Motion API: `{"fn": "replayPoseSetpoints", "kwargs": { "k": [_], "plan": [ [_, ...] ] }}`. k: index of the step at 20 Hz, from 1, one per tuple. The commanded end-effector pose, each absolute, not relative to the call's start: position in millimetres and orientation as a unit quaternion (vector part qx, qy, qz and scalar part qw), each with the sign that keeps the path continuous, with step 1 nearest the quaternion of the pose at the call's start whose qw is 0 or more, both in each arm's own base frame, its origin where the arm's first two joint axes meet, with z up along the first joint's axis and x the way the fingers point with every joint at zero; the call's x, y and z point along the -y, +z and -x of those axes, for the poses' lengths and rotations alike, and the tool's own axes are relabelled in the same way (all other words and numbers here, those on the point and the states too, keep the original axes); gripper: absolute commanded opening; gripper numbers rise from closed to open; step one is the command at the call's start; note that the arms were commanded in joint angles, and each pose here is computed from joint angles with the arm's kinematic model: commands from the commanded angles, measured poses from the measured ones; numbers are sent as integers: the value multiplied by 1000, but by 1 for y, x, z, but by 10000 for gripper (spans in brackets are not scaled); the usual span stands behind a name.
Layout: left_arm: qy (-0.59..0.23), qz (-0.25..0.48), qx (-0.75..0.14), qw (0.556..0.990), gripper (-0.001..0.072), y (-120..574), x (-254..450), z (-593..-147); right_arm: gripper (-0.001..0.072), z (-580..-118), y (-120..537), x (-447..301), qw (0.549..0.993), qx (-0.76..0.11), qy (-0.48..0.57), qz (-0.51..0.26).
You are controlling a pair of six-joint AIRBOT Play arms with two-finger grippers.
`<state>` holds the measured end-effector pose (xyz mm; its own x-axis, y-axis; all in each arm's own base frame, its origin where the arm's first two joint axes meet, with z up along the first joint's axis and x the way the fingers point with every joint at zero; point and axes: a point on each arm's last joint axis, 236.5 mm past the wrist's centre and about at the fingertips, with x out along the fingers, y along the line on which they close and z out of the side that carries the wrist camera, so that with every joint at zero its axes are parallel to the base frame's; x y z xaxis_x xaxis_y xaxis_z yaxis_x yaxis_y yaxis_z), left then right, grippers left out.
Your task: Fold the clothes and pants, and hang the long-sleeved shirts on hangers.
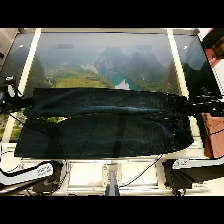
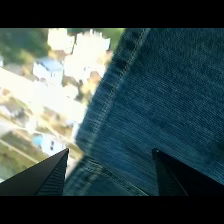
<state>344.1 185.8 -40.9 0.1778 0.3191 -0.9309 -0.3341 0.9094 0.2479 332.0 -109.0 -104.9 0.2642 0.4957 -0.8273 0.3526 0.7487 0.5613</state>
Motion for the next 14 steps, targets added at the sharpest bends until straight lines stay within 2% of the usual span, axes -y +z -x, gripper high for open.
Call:
{"fn": "replayPoseSetpoints", "kwargs": {
  "k": [1,2,4,6,8,10,14],
  "plan": [
    [233,10,-585,777,582,-20,-205,-351,38,-333,-104,109,714,-603,50,-351],
    [243,16,-581,776,533,-13,-213,-350,38,-334,-104,109,716,-601,49,-353],
    [243,23,-598,763,533,-6,-225,-336,38,-337,-104,110,718,-597,48,-355],
    [188,33,-645,740,501,-16,-221,-309,38,-339,-103,110,720,-593,46,-357],
    [122,103,-677,718,501,-32,-204,-286,38,-340,-103,110,721,-591,46,-359],
    [63,155,-670,723,502,-42,-195,-283,38,-340,-102,110,721,-591,46,-359],
    [-15,152,-658,737,505,-59,-194,-286,38,-340,-102,110,721,-591,46,-359]
  ]
}}
